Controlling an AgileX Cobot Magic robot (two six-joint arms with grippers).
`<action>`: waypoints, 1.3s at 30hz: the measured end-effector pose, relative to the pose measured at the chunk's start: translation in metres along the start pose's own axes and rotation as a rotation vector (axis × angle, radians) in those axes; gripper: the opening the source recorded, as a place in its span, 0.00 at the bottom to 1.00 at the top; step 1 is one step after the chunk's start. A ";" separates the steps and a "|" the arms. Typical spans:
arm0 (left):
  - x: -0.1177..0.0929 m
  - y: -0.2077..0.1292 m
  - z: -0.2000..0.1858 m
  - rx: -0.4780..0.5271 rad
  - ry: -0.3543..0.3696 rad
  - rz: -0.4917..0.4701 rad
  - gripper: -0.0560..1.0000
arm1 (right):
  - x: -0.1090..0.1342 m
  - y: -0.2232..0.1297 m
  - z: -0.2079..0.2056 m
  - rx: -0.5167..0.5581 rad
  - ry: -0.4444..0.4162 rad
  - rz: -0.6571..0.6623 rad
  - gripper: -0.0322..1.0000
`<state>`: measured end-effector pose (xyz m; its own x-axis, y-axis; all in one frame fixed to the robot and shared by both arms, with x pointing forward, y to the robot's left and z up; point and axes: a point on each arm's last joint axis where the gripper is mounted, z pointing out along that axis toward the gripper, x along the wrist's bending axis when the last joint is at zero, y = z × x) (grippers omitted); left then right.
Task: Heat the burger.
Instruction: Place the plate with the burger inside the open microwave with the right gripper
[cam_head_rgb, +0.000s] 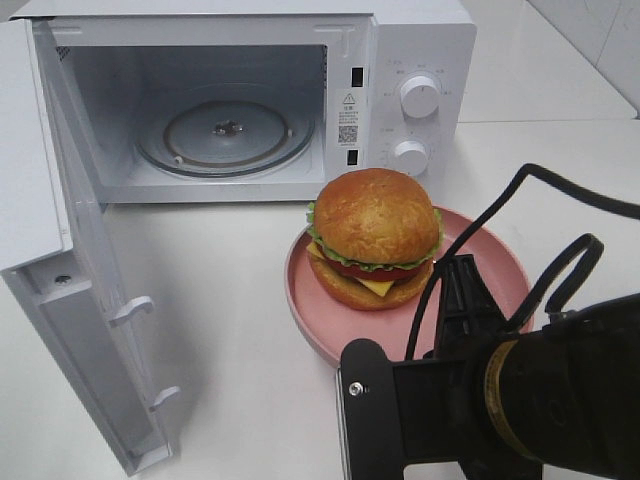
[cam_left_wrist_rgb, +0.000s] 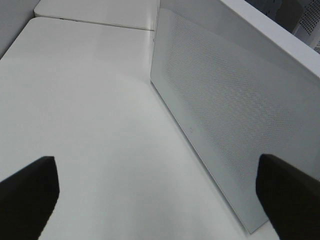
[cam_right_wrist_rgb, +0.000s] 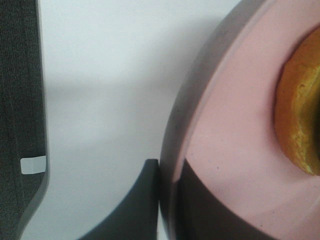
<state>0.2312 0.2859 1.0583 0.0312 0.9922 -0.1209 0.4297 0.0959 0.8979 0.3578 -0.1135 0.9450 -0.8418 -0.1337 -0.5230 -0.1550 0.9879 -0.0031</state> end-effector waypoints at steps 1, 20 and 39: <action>0.000 0.000 0.000 0.000 0.000 0.000 0.99 | -0.001 0.000 0.000 -0.006 0.001 -0.005 0.06; 0.000 0.000 0.000 0.000 0.000 0.000 0.99 | -0.031 -0.016 0.018 -0.115 -0.018 -0.193 0.06; 0.000 0.000 0.000 0.000 0.000 0.000 0.99 | -0.046 -0.041 0.030 -0.123 0.009 -0.305 0.06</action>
<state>0.2312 0.2859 1.0583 0.0312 0.9922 -0.1209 0.4297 0.0959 0.8979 0.4185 -0.1456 0.9443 -0.7514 -0.4233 -0.5062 -0.4613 0.8855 -0.0556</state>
